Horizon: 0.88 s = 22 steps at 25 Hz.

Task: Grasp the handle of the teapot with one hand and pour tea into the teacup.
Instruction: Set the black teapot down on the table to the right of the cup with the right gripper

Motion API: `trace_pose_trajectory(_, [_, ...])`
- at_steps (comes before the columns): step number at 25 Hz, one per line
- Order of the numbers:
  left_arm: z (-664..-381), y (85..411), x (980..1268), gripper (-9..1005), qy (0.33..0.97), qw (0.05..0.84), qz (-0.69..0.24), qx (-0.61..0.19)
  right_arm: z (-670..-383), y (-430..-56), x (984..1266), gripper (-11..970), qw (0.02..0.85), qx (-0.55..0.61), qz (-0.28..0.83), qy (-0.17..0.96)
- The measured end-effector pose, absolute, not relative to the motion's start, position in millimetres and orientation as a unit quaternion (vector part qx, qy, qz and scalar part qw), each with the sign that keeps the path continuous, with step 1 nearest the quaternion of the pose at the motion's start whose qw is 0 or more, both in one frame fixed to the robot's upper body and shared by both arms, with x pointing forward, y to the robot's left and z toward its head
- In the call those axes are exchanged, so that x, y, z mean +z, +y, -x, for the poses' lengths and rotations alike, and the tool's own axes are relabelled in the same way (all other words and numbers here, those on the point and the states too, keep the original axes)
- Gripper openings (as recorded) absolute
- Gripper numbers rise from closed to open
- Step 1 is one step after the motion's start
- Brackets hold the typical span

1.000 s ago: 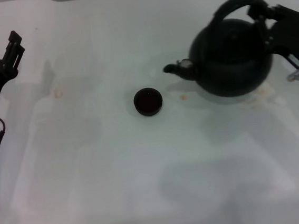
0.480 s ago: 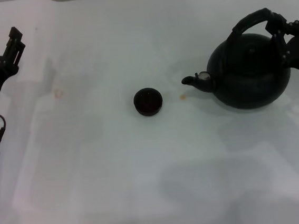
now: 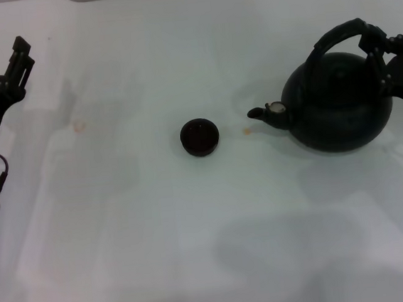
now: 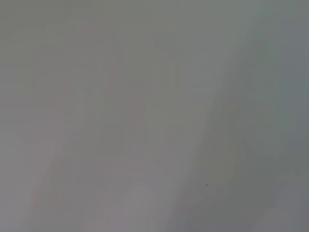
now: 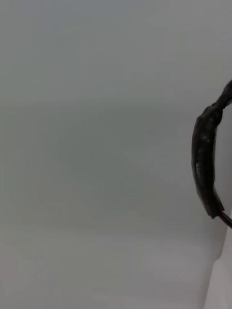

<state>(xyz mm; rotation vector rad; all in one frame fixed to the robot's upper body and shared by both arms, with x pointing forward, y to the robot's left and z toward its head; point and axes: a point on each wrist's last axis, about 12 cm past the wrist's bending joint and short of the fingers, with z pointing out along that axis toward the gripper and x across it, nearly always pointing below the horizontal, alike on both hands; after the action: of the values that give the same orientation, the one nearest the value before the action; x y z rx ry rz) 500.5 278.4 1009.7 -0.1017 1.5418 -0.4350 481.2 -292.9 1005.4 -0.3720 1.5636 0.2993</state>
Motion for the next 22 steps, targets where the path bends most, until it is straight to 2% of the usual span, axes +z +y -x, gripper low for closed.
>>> trace_pose_trajectory(18, [-500.6, 278.3, 1009.9, 760, 0.690, 0.695, 0.045, -0.195, -477.5, -291.9, 1005.2, 127, 0.687, 0.140, 0.158, 0.696])
trace_pose_trajectory(22, [-500.3, 278.4, 1009.6, 760, 0.691, 0.695, 0.045, -0.195, -474.0, -292.9, 1004.6, 334, 0.687, 0.143, 0.153, 0.696])
